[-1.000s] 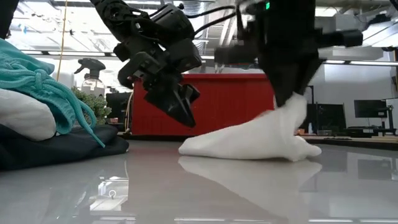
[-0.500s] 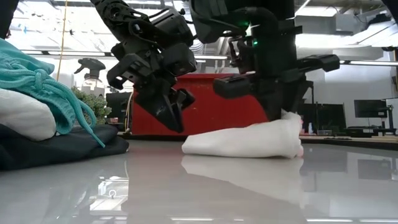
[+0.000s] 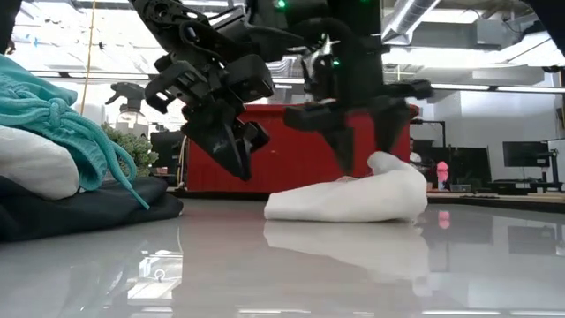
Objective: Fold Laundry from Bin
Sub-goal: Fold the white shorts
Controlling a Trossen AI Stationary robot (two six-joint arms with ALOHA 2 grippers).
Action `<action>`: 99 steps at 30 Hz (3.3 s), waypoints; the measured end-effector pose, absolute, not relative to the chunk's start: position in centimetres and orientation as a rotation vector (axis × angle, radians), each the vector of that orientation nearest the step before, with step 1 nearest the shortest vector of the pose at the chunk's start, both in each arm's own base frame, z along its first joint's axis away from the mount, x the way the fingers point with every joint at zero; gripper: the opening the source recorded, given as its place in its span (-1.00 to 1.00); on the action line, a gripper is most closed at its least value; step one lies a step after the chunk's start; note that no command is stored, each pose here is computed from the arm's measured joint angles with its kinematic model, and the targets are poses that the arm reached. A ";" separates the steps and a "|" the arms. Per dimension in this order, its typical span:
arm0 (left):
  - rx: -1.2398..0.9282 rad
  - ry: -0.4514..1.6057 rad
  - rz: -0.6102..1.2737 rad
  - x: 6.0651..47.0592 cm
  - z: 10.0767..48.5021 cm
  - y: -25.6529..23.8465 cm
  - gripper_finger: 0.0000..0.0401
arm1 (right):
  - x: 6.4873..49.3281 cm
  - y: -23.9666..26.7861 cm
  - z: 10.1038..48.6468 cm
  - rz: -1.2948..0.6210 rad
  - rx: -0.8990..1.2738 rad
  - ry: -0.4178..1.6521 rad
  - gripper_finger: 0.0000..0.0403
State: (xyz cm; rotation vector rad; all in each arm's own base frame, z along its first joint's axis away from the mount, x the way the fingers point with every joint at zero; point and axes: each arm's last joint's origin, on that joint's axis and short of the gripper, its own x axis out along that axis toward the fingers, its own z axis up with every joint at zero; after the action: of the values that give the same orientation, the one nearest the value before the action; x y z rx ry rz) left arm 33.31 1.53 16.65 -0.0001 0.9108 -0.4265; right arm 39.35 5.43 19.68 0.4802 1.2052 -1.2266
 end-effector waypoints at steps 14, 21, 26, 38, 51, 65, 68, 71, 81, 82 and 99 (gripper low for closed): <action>0.007 0.816 -0.492 28.1 24.1 3.2 -0.61 | 41.4 4.3 25.1 -0.423 0.051 1.278 0.46; -0.027 0.674 -0.463 24.4 28.5 4.1 -0.61 | 41.6 0.9 23.0 -0.052 0.066 1.376 0.46; 0.005 0.642 -0.412 22.4 30.2 3.9 -0.61 | 41.1 -2.3 22.0 0.031 0.161 1.415 0.46; 0.021 0.677 -0.262 20.9 31.0 3.9 -0.61 | 40.6 -3.3 19.3 0.121 0.120 1.408 0.44; 0.032 0.694 -0.168 20.9 31.0 4.2 -0.61 | 40.3 -3.7 17.2 0.121 0.131 1.377 0.34; 0.048 0.700 -0.147 21.0 30.9 4.3 -0.61 | 40.7 -3.0 17.2 0.141 0.109 1.346 -0.16; 0.048 0.701 -0.147 21.0 30.9 4.3 -0.61 | 40.6 -3.0 16.6 0.135 0.114 1.335 -0.20; 0.047 0.702 -0.147 20.9 30.9 4.3 -0.61 | 40.2 -2.9 16.0 0.136 0.117 1.357 -0.22; 0.051 0.704 -0.148 20.9 30.9 4.3 -0.61 | 40.5 -2.9 17.0 0.132 0.112 1.352 -0.77; 0.051 0.704 -0.148 20.9 30.9 4.3 -0.61 | 40.7 -2.9 17.3 0.133 0.111 1.341 -0.86; 0.053 0.707 -0.150 20.9 30.9 4.3 -0.61 | 43.7 -4.3 18.9 0.057 -0.022 1.248 -0.80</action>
State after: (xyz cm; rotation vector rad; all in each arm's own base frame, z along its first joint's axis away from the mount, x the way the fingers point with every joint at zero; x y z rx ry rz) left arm 20.92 4.27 30.88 0.0533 0.7066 -0.1502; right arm 43.68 -4.28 18.86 -0.0221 1.2479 0.0566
